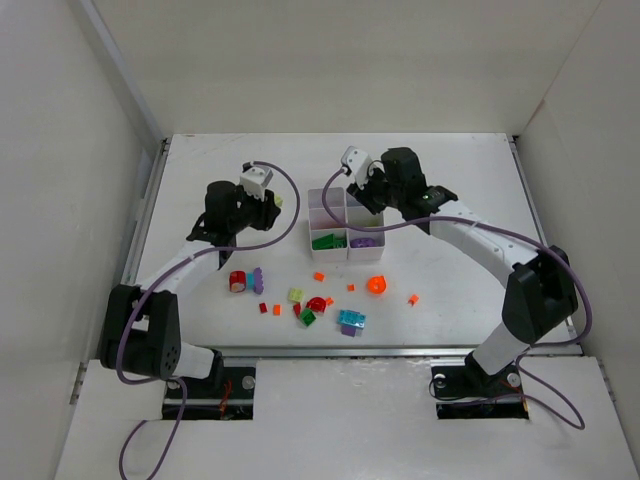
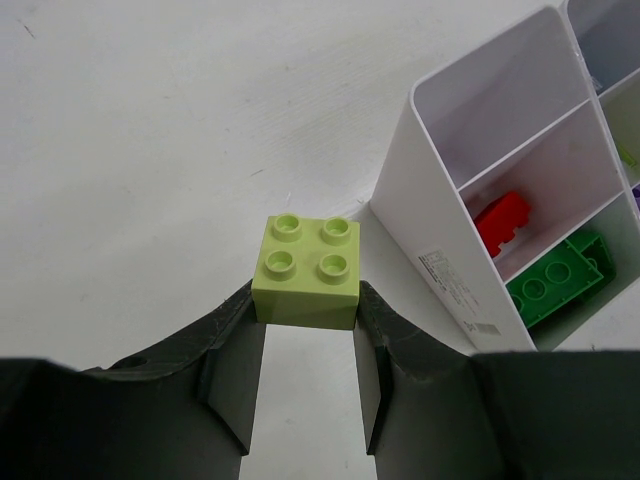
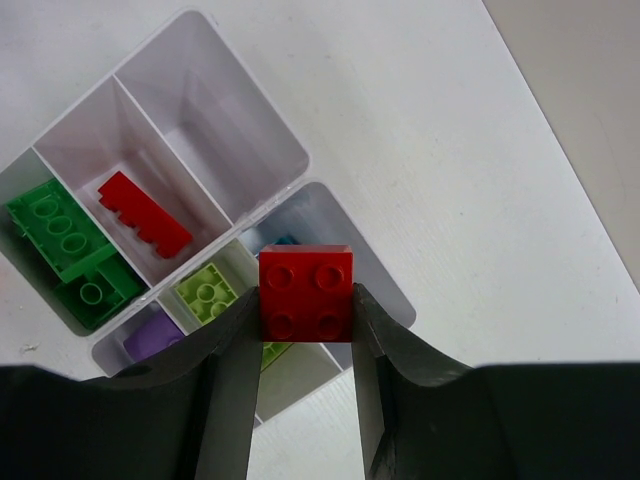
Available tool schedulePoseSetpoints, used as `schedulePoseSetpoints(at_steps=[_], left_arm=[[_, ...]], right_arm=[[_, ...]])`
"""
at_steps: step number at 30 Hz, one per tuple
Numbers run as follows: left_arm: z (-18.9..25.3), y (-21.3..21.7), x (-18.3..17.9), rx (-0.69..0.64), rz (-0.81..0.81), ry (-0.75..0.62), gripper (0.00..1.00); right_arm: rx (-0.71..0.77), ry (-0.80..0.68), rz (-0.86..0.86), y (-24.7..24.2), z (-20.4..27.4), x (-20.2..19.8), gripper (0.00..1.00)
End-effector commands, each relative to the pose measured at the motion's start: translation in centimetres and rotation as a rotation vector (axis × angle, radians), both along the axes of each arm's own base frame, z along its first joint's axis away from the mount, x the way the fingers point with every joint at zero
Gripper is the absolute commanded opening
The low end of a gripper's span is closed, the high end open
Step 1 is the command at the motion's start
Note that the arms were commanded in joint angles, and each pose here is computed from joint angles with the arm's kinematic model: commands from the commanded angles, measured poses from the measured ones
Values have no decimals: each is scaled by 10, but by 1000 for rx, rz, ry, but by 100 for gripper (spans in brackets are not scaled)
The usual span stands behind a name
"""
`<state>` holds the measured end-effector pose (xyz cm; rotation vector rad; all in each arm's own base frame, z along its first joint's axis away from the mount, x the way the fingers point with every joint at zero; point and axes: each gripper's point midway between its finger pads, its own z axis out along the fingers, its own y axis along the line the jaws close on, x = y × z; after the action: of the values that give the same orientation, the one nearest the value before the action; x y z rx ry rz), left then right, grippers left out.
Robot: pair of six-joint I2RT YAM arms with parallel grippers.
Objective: Sort the legos into containers by color
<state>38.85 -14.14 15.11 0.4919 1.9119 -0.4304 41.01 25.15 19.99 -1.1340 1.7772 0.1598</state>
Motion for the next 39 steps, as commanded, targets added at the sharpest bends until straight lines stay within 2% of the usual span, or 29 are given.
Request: schedulePoseSetpoints(at_steps=[1, 25, 39], left_arm=[[24, -2, 12, -2, 1, -77, 0], [21, -4, 0, -4, -17, -65, 0], [17, -3, -4, -2, -17, -57, 0]], right_arm=[[59, -59, -9, 2, 25, 6, 0], [68, -31, 42, 16, 18, -23, 0], [60, -25, 43, 17, 13, -26, 0]])
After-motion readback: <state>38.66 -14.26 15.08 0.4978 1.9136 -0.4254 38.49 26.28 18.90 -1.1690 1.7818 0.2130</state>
